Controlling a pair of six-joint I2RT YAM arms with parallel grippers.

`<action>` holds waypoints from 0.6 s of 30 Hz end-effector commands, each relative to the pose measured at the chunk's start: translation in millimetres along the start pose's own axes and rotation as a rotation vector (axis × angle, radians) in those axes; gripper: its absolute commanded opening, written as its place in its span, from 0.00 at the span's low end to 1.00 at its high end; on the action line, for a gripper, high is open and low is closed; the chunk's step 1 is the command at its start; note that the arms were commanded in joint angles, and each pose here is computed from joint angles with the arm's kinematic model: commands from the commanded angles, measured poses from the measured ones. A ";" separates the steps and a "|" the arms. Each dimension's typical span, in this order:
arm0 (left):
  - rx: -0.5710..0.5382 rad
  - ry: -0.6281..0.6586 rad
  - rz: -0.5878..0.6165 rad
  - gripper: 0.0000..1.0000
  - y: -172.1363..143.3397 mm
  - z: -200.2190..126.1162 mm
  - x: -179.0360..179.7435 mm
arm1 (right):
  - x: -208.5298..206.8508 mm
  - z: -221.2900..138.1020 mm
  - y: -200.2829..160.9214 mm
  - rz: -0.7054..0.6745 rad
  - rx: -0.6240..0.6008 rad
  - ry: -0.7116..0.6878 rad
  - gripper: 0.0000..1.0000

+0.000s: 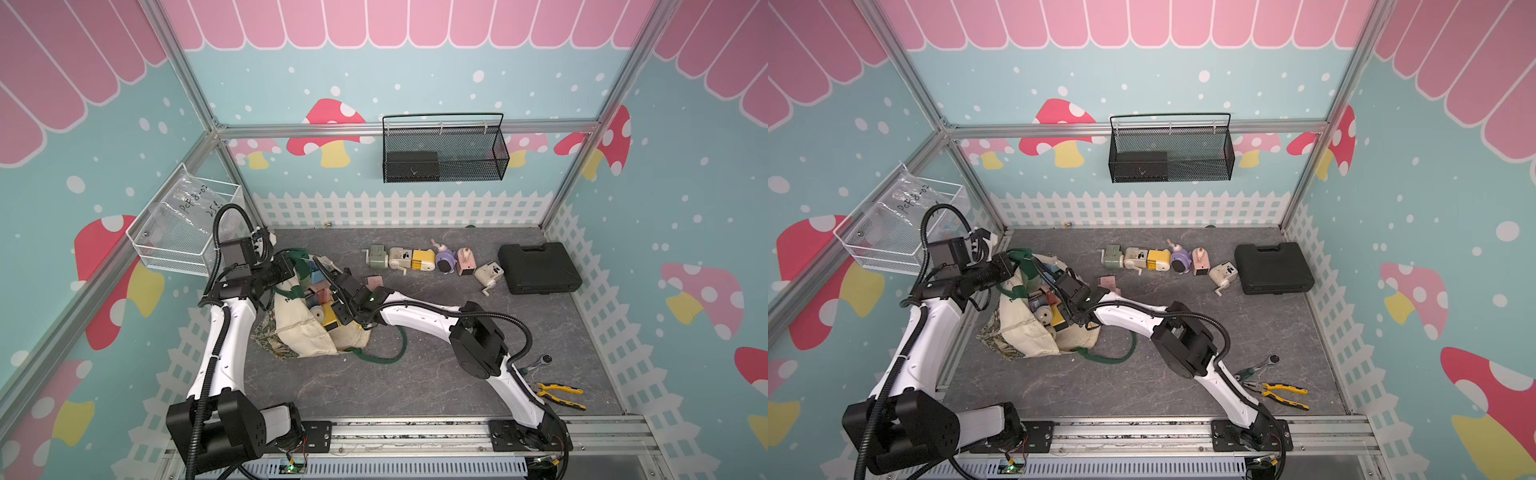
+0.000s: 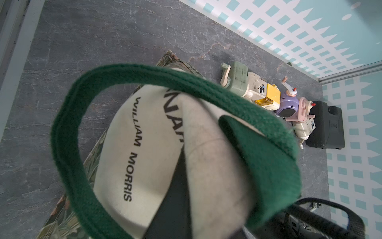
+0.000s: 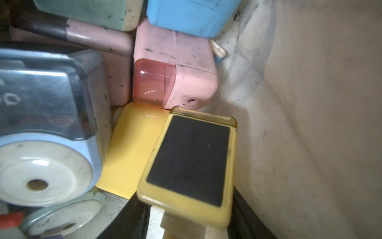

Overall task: Take out the pencil sharpeners from the tote bags
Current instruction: Pick up the pencil sharpener from the canvas bag.

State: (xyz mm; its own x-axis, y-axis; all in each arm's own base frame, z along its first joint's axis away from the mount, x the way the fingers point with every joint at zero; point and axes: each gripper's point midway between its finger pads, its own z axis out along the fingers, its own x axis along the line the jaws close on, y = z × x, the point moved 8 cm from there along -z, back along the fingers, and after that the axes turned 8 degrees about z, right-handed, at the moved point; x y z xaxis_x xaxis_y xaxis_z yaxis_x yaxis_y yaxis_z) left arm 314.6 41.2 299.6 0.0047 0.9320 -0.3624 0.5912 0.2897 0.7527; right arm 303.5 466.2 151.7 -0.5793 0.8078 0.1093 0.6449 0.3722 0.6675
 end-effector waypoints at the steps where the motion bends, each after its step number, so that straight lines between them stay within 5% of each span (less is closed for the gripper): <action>1: -0.140 -0.066 0.062 0.00 26.5 -10.2 -11.2 | -5.0 -7.6 6.4 0.012 -0.017 -0.028 0.49; 5: -0.142 -0.065 0.062 0.00 26.6 -10.9 -11.4 | -6.2 -19.0 10.2 0.007 -0.041 -0.020 0.39; 18: -0.142 -0.063 0.063 0.00 26.7 -10.7 -11.2 | 4.5 -88.3 17.7 -0.074 -0.174 0.252 0.32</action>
State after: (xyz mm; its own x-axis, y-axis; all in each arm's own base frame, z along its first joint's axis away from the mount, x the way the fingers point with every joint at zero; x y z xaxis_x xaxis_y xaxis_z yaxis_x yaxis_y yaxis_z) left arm 314.8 41.3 299.6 0.0050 0.9321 -0.3622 0.5906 0.2896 0.7532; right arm 274.4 435.1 195.0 -0.6797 0.7108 0.1810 0.5806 0.3706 0.7250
